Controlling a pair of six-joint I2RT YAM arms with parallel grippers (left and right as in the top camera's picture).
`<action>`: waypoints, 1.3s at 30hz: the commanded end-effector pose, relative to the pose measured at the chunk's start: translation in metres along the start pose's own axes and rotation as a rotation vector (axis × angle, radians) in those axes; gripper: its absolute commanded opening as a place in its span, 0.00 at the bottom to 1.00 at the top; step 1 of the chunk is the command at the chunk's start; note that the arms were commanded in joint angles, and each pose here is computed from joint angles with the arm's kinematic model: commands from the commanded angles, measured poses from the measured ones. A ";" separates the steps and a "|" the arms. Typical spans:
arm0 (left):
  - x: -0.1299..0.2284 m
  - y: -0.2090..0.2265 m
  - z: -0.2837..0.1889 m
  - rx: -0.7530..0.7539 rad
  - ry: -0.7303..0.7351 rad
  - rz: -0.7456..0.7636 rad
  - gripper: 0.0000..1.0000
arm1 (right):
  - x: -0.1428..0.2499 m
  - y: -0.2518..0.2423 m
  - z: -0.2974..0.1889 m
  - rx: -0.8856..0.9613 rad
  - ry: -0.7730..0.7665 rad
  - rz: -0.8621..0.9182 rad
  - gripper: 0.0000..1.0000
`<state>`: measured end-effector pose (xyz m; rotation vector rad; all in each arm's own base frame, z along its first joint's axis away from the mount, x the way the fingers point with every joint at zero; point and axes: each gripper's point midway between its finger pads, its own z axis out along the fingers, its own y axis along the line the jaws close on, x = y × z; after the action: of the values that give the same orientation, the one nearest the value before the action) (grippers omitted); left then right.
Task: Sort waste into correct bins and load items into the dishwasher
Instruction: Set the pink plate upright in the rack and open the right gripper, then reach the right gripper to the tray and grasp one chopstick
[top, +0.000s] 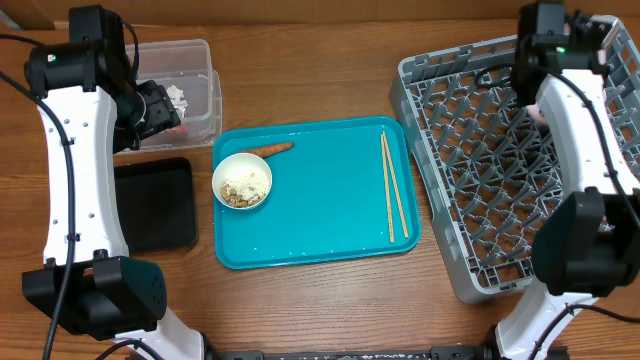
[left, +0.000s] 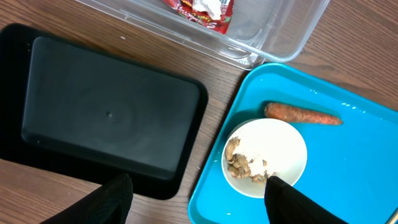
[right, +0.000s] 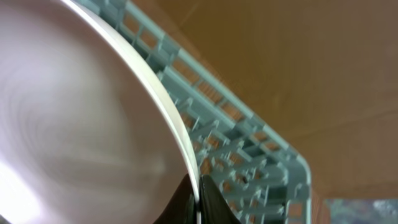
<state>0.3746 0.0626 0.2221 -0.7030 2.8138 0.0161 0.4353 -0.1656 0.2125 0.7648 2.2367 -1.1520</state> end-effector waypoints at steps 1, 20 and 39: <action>-0.002 -0.001 -0.003 0.011 -0.009 -0.014 0.70 | 0.007 0.012 -0.006 -0.035 0.018 0.115 0.04; -0.003 -0.001 -0.003 0.012 -0.012 -0.014 0.71 | 0.026 0.056 -0.080 -0.409 0.109 0.058 0.64; -0.003 -0.001 -0.003 0.012 -0.011 -0.014 0.82 | 0.151 0.114 -0.241 -1.182 0.423 -0.450 0.77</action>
<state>0.3759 0.0627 0.2224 -0.7060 2.8076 0.0142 0.3799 0.0971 0.2041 0.1045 2.8108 0.2895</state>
